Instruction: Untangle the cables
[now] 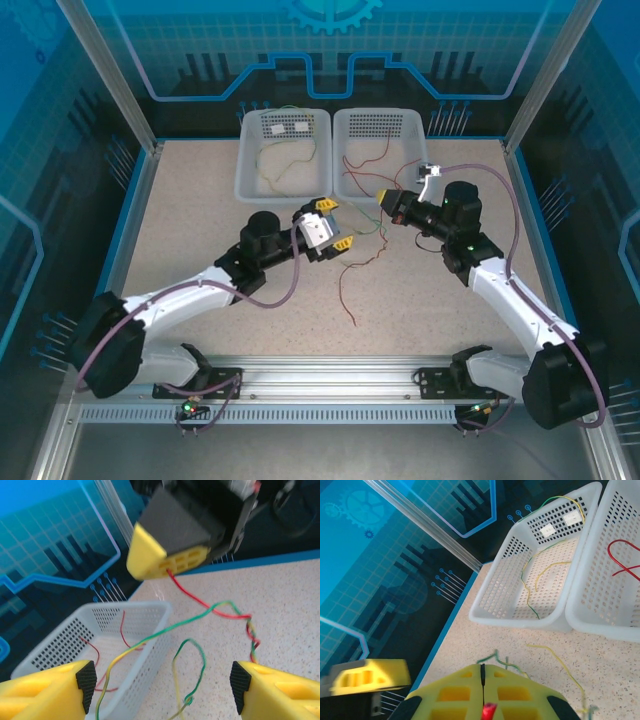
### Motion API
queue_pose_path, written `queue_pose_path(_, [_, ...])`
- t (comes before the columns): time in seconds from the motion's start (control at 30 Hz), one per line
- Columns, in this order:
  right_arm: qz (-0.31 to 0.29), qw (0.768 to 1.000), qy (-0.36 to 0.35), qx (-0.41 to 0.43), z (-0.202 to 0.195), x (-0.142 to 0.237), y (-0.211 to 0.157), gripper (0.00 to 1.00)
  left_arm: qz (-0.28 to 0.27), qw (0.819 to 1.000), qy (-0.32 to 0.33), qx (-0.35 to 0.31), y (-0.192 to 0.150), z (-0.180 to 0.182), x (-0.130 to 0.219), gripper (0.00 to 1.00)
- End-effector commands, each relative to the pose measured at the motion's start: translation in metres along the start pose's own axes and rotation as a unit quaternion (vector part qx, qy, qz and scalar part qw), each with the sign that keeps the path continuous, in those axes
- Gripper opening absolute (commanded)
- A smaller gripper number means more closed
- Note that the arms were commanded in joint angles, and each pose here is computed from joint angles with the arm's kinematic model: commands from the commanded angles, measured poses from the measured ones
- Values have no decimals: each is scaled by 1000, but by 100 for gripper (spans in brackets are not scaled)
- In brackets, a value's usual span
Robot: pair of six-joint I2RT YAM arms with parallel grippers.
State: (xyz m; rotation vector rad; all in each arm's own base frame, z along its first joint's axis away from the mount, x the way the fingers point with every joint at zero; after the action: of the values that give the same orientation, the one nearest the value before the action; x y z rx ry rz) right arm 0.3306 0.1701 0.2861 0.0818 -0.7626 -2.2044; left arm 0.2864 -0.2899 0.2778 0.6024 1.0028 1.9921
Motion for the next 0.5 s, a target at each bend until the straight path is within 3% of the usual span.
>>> queue_pose_path(0.0, [-4,1000,15,18,9,0,5,0,-26,1000,-5,-13,16,1,7,75])
queue_pose_path(0.2, [10,999,29,30,16,-4,0,0,6,998,-27,-58,2,-1,-12,89])
queue_pose_path(0.47, [14,998,52,41,27,1,-3,0,28,994,-66,-86,-16,-5,-47,94])
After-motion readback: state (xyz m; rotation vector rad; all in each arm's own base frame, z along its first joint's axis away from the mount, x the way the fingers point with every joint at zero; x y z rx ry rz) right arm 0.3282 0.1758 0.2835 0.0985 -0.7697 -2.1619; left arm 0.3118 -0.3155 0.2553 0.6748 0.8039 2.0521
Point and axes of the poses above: each hand's point on the last joint's axis, 136 mm out from that joint toward the fingers, its own x axis back along the fingers, its own z axis along the line the jaws close on, y = z × x, the point moved 2 cm from there along x, back along the fingers, and after that the axes turned 11 degrees about -x, right-handed, at the moved point
